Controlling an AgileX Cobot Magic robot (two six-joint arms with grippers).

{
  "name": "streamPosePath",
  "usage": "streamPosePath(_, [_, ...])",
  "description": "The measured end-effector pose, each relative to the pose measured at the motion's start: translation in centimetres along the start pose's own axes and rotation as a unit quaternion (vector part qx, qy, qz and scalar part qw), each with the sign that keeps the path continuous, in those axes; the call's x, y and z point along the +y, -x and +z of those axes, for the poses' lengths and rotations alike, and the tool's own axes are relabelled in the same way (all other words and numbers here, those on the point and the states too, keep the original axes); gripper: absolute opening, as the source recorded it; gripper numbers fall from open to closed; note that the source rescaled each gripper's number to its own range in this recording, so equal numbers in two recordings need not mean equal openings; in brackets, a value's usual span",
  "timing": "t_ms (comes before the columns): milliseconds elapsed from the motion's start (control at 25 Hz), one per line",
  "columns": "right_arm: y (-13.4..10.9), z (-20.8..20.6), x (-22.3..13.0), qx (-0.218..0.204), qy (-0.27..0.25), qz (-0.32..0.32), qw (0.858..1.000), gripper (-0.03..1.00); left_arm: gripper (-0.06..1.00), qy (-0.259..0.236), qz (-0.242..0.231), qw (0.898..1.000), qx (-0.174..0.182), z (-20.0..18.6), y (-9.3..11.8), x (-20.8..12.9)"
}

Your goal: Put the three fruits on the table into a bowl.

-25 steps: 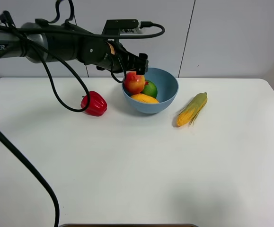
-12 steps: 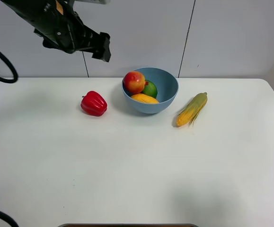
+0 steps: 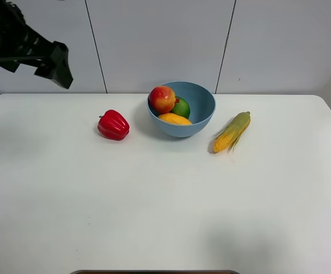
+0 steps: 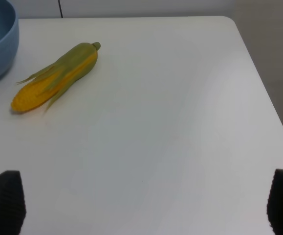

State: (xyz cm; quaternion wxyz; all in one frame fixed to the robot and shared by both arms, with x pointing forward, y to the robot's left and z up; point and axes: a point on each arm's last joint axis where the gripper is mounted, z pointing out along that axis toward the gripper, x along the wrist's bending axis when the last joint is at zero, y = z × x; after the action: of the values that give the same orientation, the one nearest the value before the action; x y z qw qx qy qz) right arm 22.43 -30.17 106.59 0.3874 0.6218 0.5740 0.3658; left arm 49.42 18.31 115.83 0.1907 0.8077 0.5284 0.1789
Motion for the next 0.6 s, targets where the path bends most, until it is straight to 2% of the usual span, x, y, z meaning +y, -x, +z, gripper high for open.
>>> streamPosePath(240, [0.0, 0.0, 0.0, 0.0, 0.0, 0.0, 1.0, 1.0, 0.97, 0.005, -0.012, 1.0, 0.007, -3.1, -1.0, -5.2])
streamPosePath(600, [0.0, 0.0, 0.0, 0.0, 0.0, 0.0, 1.0, 1.0, 0.97, 0.086, -0.032, 0.995, 0.03, -8.2, -2.1, -12.7])
